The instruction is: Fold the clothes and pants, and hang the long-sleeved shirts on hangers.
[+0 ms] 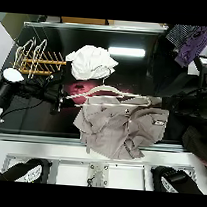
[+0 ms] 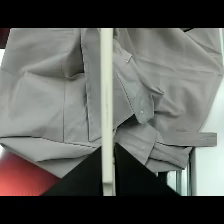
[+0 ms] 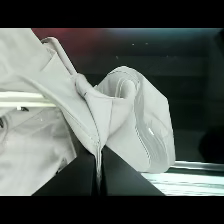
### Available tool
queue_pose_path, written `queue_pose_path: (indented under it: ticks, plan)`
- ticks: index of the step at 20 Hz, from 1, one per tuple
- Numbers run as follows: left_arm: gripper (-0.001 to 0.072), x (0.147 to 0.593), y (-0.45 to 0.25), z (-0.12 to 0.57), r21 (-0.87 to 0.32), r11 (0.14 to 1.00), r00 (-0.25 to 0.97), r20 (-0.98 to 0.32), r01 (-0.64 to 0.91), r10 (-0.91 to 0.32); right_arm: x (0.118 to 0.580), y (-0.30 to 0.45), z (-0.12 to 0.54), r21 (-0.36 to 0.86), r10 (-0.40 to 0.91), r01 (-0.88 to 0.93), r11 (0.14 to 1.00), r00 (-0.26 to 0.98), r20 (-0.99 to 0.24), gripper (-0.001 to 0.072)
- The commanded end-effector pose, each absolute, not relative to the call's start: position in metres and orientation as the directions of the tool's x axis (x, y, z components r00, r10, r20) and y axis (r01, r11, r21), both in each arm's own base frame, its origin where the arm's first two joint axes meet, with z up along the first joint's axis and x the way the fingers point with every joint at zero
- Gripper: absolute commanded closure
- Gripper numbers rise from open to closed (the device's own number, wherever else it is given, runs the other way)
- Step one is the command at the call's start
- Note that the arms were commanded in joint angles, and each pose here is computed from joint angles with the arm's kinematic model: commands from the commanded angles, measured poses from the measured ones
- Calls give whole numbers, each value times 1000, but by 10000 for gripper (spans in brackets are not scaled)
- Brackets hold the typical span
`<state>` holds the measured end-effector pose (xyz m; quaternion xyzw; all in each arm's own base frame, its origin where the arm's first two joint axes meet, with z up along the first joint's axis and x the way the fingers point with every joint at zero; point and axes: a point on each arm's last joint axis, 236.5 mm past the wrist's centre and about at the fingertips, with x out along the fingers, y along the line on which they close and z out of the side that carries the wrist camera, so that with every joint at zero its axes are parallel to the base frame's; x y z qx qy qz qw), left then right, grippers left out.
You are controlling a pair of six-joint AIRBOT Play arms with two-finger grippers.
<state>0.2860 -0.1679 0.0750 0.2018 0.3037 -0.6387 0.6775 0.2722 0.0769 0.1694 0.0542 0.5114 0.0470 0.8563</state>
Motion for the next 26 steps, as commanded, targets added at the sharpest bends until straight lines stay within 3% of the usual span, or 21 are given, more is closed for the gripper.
queue_pose_path:
  ticks: [1, 7, 11, 13, 19, 23, 26]
  plan:
    - [695, 291, -169, 74, -101, 121, 22, -672, 988, -740, 269, 76, 168, 124, 132, -47, 991, 458, -879, 700]
    - [695, 285, -190, 73, -88, 71, -7, -673, 994, -740, 280, 84, 179, 115, 166, -131, 985, 504, -848, 700]
    - [695, 285, -214, 66, -170, 39, -74, -609, 985, -790, 282, 87, 192, 97, 184, -189, 977, 527, -830, 700]
    - [695, 296, -225, 69, -204, 62, -62, -547, 977, -835, 281, 94, 197, 106, 214, -227, 968, 529, -821, 700]
    - [695, 291, -240, 50, -230, 18, -117, -556, 973, -823, 296, 127, 223, 171, 349, -337, 926, 587, -731, 700]
    - [695, 295, -238, 50, -224, 33, -100, -557, 974, -824, 293, 167, 228, 247, 496, -472, 846, 529, -688, 700]
    - [695, 298, -234, 50, -224, 45, -90, -557, 974, -825, 295, 189, 228, 241, 536, -535, 810, 510, -673, 700]
